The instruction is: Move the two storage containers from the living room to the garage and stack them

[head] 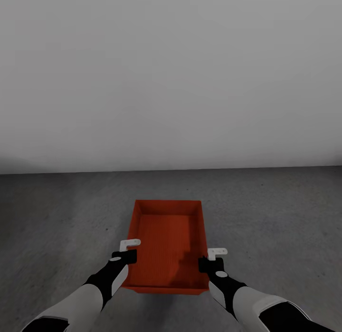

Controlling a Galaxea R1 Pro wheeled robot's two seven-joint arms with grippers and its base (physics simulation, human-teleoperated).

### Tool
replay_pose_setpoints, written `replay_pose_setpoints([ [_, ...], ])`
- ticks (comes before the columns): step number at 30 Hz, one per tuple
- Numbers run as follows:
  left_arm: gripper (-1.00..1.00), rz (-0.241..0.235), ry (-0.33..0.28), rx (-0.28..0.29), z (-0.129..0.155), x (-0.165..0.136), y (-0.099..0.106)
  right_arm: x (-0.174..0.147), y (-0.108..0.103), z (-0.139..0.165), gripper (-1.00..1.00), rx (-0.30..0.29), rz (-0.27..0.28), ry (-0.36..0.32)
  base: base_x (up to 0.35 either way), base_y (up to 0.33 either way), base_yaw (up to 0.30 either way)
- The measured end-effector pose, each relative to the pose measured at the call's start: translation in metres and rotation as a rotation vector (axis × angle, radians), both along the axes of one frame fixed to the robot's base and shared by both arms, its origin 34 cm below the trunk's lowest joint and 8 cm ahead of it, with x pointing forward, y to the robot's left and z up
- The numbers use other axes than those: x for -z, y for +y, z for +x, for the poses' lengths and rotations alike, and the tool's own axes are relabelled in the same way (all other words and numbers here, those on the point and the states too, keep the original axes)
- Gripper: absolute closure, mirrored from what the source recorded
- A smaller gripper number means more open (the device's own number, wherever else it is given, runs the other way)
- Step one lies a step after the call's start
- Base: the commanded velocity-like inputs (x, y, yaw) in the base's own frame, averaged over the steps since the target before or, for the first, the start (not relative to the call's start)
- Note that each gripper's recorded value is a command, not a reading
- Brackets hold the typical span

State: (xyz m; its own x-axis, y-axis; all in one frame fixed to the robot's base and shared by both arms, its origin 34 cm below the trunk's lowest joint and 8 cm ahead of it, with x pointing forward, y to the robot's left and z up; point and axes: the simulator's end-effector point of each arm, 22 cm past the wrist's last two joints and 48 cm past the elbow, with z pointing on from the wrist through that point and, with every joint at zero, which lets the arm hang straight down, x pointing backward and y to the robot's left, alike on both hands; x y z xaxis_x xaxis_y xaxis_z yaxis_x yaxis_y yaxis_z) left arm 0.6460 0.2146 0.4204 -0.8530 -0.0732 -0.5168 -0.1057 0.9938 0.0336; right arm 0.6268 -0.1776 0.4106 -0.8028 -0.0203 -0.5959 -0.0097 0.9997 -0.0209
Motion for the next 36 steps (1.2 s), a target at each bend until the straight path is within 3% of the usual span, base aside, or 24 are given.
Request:
replay_pose_setpoints([
  [31,1.0,0.013,-0.001,0.005,0.001,0.007,-0.003,0.011,-0.003,-0.002,1.0,0.006,0.009,0.003,0.0,0.0,0.0],
  [32,1.0,0.013,-0.001,0.005,0.001,0.007,-0.003,0.011,-0.003,-0.003,-1.0,0.006,0.009,0.004,0.0,0.0,0.0],
  [33,-1.0,0.02,0.003,-0.019,0.0,0.007,-0.002,0.009,-0.01,-0.002,-1.0,0.033,-0.037,0.001,0.0,0.0,0.0],
  [34,-1.0,0.032,0.017,-0.052,-0.005,0.01,0.007,0.011,-0.018,-0.004,-1.0,0.035,-0.053,0.006,0.0,0.0,0.0],
  [36,-1.0,0.051,0.027,-0.057,-0.008,0.012,0.019,0.013,-0.042,-0.005,-1.0,0.05,-0.081,0.008,0.0,0.0,0.0],
])
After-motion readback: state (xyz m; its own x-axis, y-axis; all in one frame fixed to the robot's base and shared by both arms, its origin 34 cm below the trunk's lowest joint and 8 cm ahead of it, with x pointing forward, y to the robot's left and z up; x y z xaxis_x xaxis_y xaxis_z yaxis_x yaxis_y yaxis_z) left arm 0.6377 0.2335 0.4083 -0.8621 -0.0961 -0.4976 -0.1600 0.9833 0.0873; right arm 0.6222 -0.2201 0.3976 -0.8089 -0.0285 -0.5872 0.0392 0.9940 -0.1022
